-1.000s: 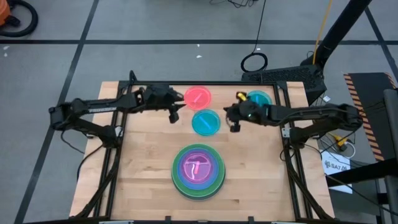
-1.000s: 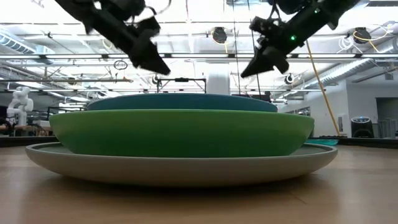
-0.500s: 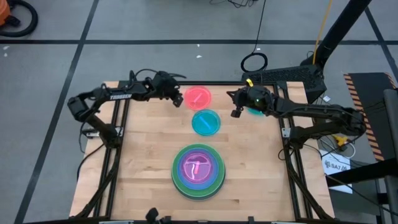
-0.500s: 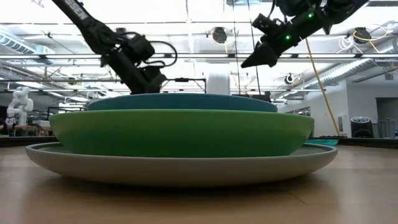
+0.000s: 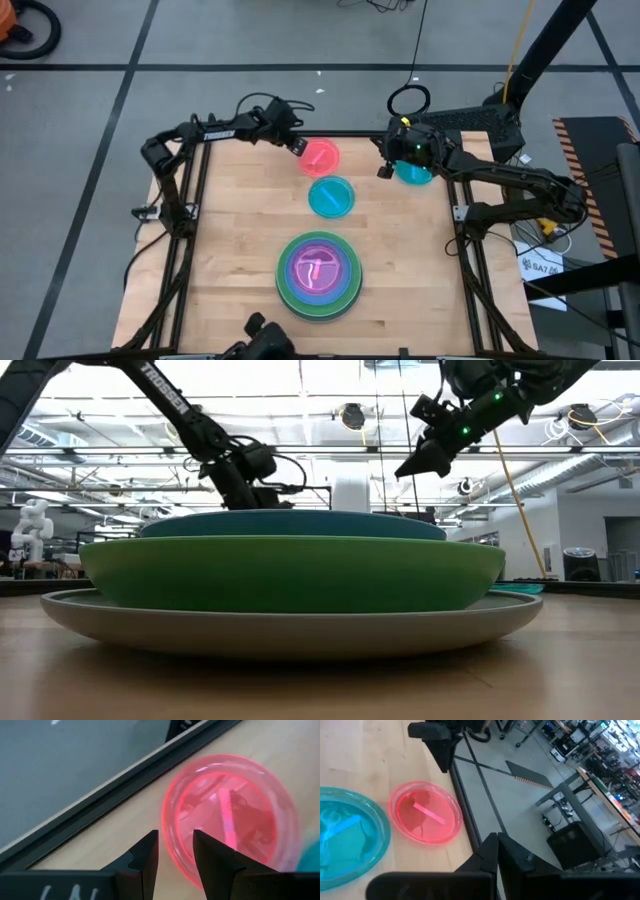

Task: Stack plastic plates
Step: Stack the small pink plate on top of the bottom small pink plate

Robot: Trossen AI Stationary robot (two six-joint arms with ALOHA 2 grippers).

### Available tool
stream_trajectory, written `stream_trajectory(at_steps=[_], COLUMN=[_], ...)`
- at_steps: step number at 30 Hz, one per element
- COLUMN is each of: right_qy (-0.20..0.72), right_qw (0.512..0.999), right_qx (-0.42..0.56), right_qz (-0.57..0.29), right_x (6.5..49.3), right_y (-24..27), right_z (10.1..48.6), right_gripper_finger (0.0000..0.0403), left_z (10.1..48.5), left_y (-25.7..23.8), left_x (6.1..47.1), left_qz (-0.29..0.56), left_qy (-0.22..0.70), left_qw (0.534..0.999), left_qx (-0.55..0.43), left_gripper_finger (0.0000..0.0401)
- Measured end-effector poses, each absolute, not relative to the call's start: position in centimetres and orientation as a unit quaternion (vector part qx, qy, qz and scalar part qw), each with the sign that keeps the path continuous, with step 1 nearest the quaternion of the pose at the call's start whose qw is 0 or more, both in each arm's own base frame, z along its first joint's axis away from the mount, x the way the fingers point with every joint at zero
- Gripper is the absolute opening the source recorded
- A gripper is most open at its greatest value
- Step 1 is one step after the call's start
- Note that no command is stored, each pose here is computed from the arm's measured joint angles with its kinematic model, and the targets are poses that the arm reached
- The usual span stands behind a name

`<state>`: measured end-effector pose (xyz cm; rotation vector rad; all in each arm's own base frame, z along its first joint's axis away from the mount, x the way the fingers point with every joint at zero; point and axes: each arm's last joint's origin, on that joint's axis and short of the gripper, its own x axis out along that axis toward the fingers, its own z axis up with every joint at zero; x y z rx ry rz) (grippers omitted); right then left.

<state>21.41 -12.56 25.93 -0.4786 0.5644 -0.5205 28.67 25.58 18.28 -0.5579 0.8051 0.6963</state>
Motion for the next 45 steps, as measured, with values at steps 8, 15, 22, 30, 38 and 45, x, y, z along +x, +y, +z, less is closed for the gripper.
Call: stream_trajectory(at_steps=[8, 15, 22, 30, 38, 45], right_qy=[0.278, 0.285, 0.288, 0.288, 0.295, 0.297], right_qw=[0.904, 0.901, 0.901, 0.901, 0.899, 0.899], right_qx=[-0.217, -0.211, -0.208, -0.208, -0.206, -0.206], right_qz=[-0.243, -0.249, -0.249, -0.249, -0.248, -0.247], right_x=[20.9, 20.7, 20.6, 20.6, 20.6, 20.6], right_y=[-13.2, -13.6, -13.5, -13.5, -13.5, -13.5], right_z=[25.7, 25.6, 25.5, 25.5, 25.4, 25.4], right_gripper_finger=[0.0004, 0.0004, 0.0004, 0.0004, 0.0004, 0.0004], left_z=[16.5, 16.6, 16.6, 15.1, 13.5, 13.7], left_y=[25.9, 25.4, 24.8, 24.9, 24.4, 24.5], left_x=[29.1, 29.8, 30.2, 30.6, 31.3, 31.5], left_qz=[0.356, 0.363, 0.381, 0.377, 0.365, 0.366], left_qy=[0.385, 0.376, 0.383, 0.398, 0.418, 0.405], left_qw=[0.798, 0.802, 0.8, 0.794, 0.792, 0.801], left_qx=[-0.296, -0.289, -0.261, -0.262, -0.254, -0.246], left_gripper_finger=[0.0129, 0.0164, 0.0195, 0.0195, 0.0195, 0.0195])
